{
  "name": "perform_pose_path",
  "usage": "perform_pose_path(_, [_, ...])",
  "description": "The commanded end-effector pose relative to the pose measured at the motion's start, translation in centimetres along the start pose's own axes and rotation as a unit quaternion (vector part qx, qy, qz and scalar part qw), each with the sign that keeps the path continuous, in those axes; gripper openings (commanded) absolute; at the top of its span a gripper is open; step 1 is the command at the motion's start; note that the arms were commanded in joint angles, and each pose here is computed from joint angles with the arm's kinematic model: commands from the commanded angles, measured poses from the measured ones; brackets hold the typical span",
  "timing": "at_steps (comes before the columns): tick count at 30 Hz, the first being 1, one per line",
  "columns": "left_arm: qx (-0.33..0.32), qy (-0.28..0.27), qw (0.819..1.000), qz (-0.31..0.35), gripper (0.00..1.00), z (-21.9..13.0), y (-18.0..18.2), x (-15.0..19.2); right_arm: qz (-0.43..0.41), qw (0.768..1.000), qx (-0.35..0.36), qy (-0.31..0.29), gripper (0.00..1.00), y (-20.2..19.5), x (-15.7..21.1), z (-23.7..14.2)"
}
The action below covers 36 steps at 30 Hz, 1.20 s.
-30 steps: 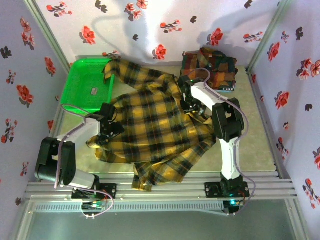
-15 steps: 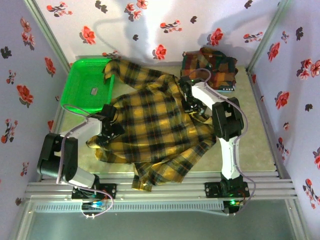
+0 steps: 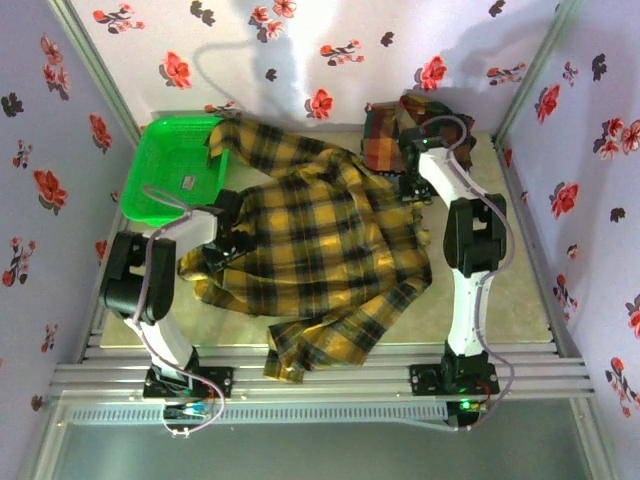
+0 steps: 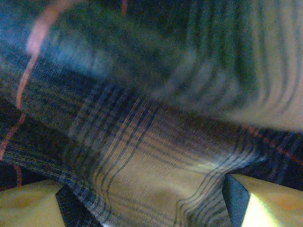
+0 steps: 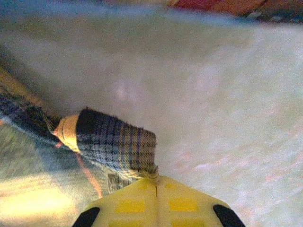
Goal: Fold and stack the long sleeve shirts
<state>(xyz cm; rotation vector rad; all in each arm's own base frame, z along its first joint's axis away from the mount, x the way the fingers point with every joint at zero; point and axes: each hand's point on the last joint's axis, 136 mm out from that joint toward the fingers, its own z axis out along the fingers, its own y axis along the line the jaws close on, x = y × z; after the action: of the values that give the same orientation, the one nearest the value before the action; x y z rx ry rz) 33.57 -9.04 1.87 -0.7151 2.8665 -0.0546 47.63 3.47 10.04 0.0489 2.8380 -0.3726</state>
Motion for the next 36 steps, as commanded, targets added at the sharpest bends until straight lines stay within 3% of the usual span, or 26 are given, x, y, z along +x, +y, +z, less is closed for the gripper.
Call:
perform_pose_path(1, [-0.013,0.002,0.999,0.029,0.79,1.6,-0.9,-1.5,-0.019,0.997,0.073,-0.008,0.00,-3.5,-2.0,0.7])
perform_pose_path(7, [-0.010,-0.002,0.998,0.056,0.79,2.1,-3.4,-4.5,0.014,0.995,0.100,-0.010,0.00,-7.0,-4.1,2.2])
perform_pose_path(10, [0.017,-0.021,0.998,0.053,0.80,0.4,-4.9,-5.8,0.038,0.994,0.102,-0.014,0.12,-8.0,-4.5,1.9])
perform_pose_path(13, [0.059,-0.044,0.996,0.046,0.82,-2.8,-6.3,-6.6,0.072,0.994,0.079,-0.037,0.37,-8.5,-5.0,-0.7])
perform_pose_path(15, [0.083,-0.056,0.994,0.046,0.88,-5.4,-6.9,-6.4,0.089,0.994,0.035,-0.054,0.51,-7.9,-4.8,-3.3])
perform_pose_path(19, [0.110,-0.070,0.991,0.043,0.89,-10.3,-6.3,-4.3,0.119,0.990,-0.065,-0.036,0.65,-5.8,0.2,-7.8])
perform_pose_path(24, [0.101,-0.051,0.993,0.035,0.92,-12.6,-2.5,0.2,0.160,0.963,-0.213,0.035,0.63,-0.4,10.5,-10.4])
perform_pose_path(28, [0.052,-0.013,0.997,0.049,0.90,-10.5,0.0,2.4,0.164,0.950,-0.238,0.114,0.56,3.5,19.1,-7.5])
perform_pose_path(31, [0.006,0.002,0.998,0.061,0.88,-8.6,1.0,2.8,0.198,0.945,-0.239,0.107,0.52,4.3,20.7,-4.9])
perform_pose_path(36, [-0.070,0.019,0.996,0.059,0.87,-7.2,3.5,4.1,0.243,0.955,-0.140,0.093,0.48,1.1,20.5,-0.2])
